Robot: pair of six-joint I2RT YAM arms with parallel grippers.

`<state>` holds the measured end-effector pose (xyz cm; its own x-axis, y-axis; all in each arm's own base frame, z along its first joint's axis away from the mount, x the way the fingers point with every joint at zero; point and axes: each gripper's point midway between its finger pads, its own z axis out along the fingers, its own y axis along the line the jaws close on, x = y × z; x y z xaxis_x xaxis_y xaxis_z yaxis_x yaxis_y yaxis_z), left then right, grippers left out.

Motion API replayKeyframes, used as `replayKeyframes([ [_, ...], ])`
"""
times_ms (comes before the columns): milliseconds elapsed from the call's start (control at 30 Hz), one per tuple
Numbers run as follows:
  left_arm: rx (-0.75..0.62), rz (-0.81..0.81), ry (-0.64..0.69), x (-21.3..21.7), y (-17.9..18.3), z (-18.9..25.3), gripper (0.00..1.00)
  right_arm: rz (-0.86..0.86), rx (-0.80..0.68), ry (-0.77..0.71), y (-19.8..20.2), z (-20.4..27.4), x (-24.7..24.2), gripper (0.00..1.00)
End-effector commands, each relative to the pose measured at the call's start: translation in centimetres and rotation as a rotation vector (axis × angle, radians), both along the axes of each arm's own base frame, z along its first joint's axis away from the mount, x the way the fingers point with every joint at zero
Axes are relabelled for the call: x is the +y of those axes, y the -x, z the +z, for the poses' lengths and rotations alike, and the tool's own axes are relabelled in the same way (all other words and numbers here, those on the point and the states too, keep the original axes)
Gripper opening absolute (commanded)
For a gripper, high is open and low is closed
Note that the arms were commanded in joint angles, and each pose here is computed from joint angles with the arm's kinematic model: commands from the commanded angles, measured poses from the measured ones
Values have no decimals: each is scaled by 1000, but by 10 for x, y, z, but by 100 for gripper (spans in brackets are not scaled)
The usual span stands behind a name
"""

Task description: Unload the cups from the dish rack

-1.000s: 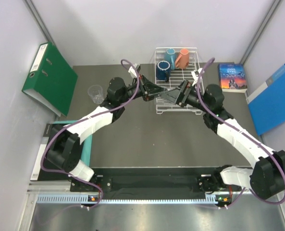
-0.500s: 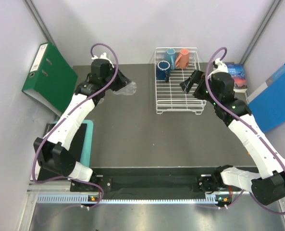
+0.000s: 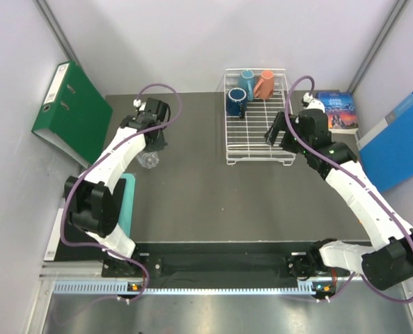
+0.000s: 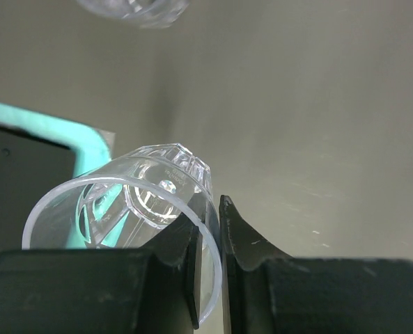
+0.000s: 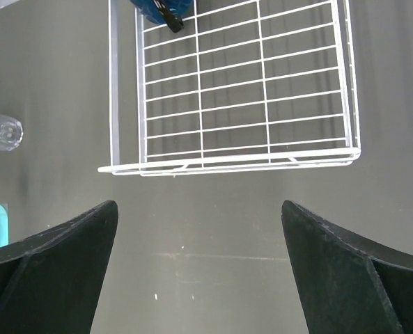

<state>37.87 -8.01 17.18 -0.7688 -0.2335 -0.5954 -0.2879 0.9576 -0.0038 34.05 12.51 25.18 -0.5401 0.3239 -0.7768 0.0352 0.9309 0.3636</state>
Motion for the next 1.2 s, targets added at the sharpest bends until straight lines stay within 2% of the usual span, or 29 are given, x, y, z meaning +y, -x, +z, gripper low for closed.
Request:
replayKeyframes([
  [0, 35, 64, -58, 27, 1, -30, 0, 3, -13, -2, -2, -2, 0, 100],
  [300, 43, 155, -38, 58, -14, -81, 0, 37, 14, 0, -4, -13, 8, 100],
  [567, 20, 159, -28, 59, -42, -91, 0, 72, 46, -8, -7, -22, 19, 100],
  [1133, 93, 231, 15, 76, -59, -117, 0, 73, 62, 17, -13, -27, 19, 100],
  [1167, 94, 228, 26, 75, -58, -117, 6, 73, 62, 17, -13, -27, 19, 100],
])
